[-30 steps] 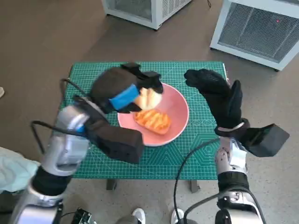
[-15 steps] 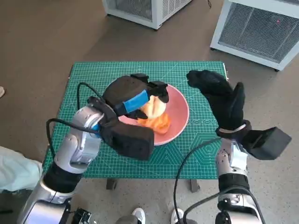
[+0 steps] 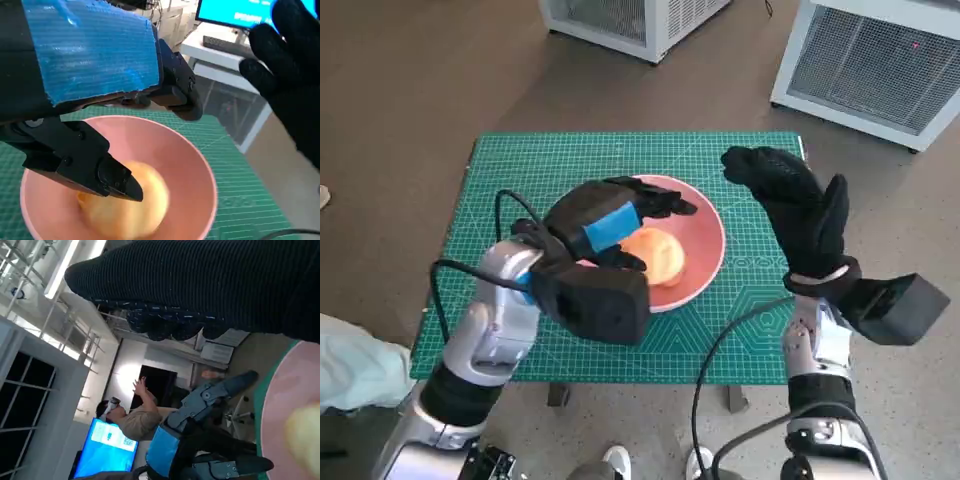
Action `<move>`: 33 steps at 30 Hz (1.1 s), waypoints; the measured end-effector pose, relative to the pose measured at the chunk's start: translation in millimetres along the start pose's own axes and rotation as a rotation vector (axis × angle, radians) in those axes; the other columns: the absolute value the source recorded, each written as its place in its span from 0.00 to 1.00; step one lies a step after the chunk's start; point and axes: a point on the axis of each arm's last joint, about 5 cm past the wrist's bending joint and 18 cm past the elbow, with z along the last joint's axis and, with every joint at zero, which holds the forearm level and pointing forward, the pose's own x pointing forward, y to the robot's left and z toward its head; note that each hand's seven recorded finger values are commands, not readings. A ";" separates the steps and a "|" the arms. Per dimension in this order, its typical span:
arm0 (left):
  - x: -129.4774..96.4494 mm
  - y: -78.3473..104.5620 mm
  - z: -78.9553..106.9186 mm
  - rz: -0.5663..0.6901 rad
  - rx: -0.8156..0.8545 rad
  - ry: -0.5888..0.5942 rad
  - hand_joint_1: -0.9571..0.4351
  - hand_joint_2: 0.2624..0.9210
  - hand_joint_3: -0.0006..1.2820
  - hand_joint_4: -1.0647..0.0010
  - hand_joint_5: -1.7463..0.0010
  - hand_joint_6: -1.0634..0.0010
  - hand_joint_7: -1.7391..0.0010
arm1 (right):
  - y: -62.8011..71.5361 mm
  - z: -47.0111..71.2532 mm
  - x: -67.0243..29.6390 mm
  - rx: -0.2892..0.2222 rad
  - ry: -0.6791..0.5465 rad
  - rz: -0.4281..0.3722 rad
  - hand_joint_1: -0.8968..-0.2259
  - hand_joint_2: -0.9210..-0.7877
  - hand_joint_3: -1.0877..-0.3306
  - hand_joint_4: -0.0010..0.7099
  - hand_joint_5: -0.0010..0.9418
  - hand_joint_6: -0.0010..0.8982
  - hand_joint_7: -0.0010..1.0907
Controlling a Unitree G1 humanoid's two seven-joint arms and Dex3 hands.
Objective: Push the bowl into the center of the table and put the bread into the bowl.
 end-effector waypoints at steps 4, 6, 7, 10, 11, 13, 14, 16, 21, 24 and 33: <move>-3.3 1.9 -2.4 0.033 -0.017 -0.024 0.56 0.86 0.01 0.83 1.00 0.63 0.97 | 0.4 1.0 1.1 -0.002 -0.007 0.004 0.28 0.00 0.44 0.25 0.00 0.00 0.51; -4.1 2.4 -2.7 0.041 -0.020 -0.029 0.56 0.86 0.01 0.83 1.00 0.63 0.97 | 0.5 1.1 1.4 -0.002 -0.009 0.005 0.28 0.00 0.44 0.25 0.00 0.00 0.52; -5.8 3.5 -3.1 0.054 -0.028 -0.040 0.56 0.85 0.01 0.84 1.00 0.63 0.98 | 0.8 1.2 1.8 -0.002 -0.011 0.007 0.28 0.00 0.44 0.25 0.00 0.00 0.52; -10.9 5.2 -3.8 0.077 -0.056 -0.059 0.56 0.85 0.00 0.84 1.00 0.64 0.98 | 1.3 1.1 2.1 -0.002 -0.011 0.012 0.28 0.00 0.44 0.25 0.00 0.00 0.52; -12.2 5.7 -4.0 0.083 -0.064 -0.064 0.56 0.84 0.00 0.84 1.00 0.64 0.98 | 1.2 1.1 2.1 -0.002 -0.012 0.014 0.28 0.00 0.43 0.25 0.01 0.00 0.52; -16.6 7.2 -4.5 0.102 -0.085 -0.077 0.56 0.84 0.00 0.84 1.00 0.64 0.98 | 1.3 1.3 2.6 -0.003 -0.013 0.019 0.28 0.00 0.43 0.26 0.01 0.00 0.52; -18.6 7.8 -4.9 0.110 -0.094 -0.081 0.56 0.84 0.00 0.84 1.00 0.64 0.98 | 1.4 1.3 2.8 -0.004 -0.014 0.021 0.28 0.00 0.43 0.26 0.01 0.00 0.52; -23.2 9.5 -5.6 0.131 -0.118 -0.092 0.57 0.84 0.00 0.84 1.00 0.64 0.98 | 1.5 1.5 3.6 -0.004 -0.016 0.026 0.28 0.00 0.43 0.26 0.01 0.00 0.52; -36.0 14.1 -9.5 0.212 -0.225 -0.148 0.53 0.86 0.01 0.86 1.00 0.65 0.99 | 1.2 3.3 6.2 -0.005 -0.028 0.035 0.27 0.00 0.43 0.27 0.01 0.00 0.53; -41.6 15.5 -14.3 0.289 -0.309 -0.215 0.49 0.90 0.02 0.86 1.00 0.66 0.99 | 0.8 5.7 9.4 -0.007 -0.043 0.041 0.27 0.00 0.43 0.27 0.01 0.00 0.53; -40.2 2.4 -32.4 0.484 -0.577 -0.449 0.31 1.00 0.15 0.88 1.00 0.75 1.00 | 2.7 13.7 21.5 -0.024 -0.087 0.061 0.28 0.00 0.42 0.27 0.01 0.00 0.53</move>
